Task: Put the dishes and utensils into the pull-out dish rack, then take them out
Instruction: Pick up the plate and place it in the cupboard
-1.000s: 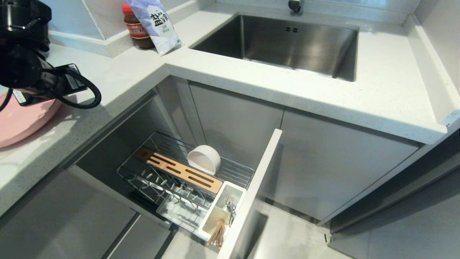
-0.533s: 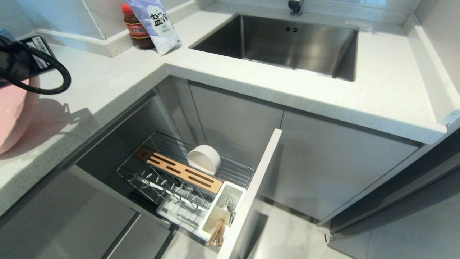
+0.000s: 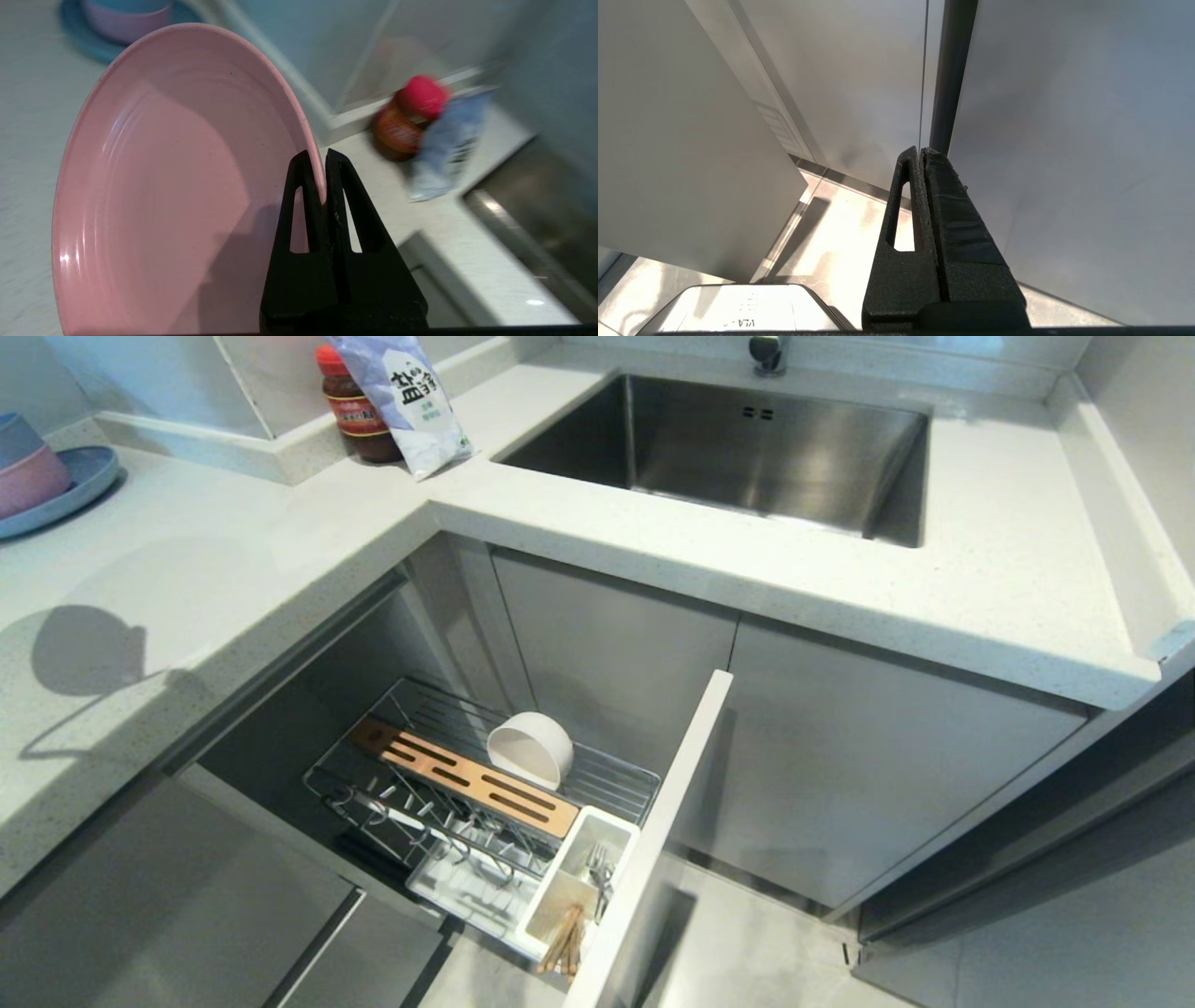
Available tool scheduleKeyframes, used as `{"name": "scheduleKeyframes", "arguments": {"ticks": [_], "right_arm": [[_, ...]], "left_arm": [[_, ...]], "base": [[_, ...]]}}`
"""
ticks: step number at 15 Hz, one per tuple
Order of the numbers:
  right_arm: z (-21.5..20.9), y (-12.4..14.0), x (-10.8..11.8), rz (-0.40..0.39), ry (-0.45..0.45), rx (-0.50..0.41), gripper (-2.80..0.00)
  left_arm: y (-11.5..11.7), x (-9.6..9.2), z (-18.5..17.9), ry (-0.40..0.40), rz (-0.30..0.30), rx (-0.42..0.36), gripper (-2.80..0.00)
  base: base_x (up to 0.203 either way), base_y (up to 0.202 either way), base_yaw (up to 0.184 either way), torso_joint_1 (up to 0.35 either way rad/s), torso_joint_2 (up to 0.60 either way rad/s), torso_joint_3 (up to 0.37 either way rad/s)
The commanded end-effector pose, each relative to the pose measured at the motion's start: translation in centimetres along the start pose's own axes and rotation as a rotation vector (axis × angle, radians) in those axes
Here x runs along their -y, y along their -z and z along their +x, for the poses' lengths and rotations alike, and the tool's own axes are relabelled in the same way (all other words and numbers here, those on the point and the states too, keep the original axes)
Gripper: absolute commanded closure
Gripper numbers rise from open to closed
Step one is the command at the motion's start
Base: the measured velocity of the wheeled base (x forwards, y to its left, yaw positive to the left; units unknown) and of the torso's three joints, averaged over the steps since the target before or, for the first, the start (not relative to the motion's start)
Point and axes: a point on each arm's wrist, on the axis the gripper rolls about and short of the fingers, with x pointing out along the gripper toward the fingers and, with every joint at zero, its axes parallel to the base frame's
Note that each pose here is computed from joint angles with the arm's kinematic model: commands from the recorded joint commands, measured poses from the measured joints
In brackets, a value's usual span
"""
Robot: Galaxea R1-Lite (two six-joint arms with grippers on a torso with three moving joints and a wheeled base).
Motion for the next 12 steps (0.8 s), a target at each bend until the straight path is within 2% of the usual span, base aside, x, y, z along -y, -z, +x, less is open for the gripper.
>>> {"name": "scheduleKeyframes", "arguments": {"ticks": [1, 3, 6, 7, 8, 9, 12], "right_arm": [[0.0, 0.0, 0.0, 0.0, 0.001, 0.001, 0.0], [0.0, 0.0, 0.0, 0.0, 0.0, 0.001, 0.0], [0.0, 0.0, 0.0, 0.0, 0.0, 0.001, 0.0], [0.0, 0.0, 0.0, 0.0, 0.001, 0.001, 0.0], [0.0, 0.0, 0.0, 0.0, 0.0, 0.001, 0.0], [0.0, 0.0, 0.0, 0.0, 0.001, 0.001, 0.0], [0.0, 0.0, 0.0, 0.0, 0.0, 0.001, 0.0]], "left_arm": [[-1.5, 0.5, -2.0, 0.114, -0.067, 0.026, 0.0], [-1.4, 2.0, -3.3, 0.25, -0.13, -0.025, 0.0], [-0.9, 4.7, -6.0, 0.492, -0.28, -0.142, 0.0], [-0.6, 5.7, -6.8, 0.547, -0.331, -0.179, 0.0], [0.1, 6.9, -7.2, 0.568, -0.37, -0.21, 0.0], [1.1, 8.2, -7.3, 0.539, -0.398, -0.229, 0.0], [4.8, 9.3, -7.7, 0.46, -0.437, -0.307, 0.0]], "base": [[0.0, 0.0, 0.0, 0.0, 0.0, 0.0], [0.0, 0.0, 0.0, 0.0, 0.0, 0.0], [0.0, 0.0, 0.0, 0.0, 0.0, 0.0], [0.0, 0.0, 0.0, 0.0, 0.0, 0.0], [0.0, 0.0, 0.0, 0.0, 0.0, 0.0], [0.0, 0.0, 0.0, 0.0, 0.0, 0.0], [0.0, 0.0, 0.0, 0.0, 0.0, 0.0]]}}
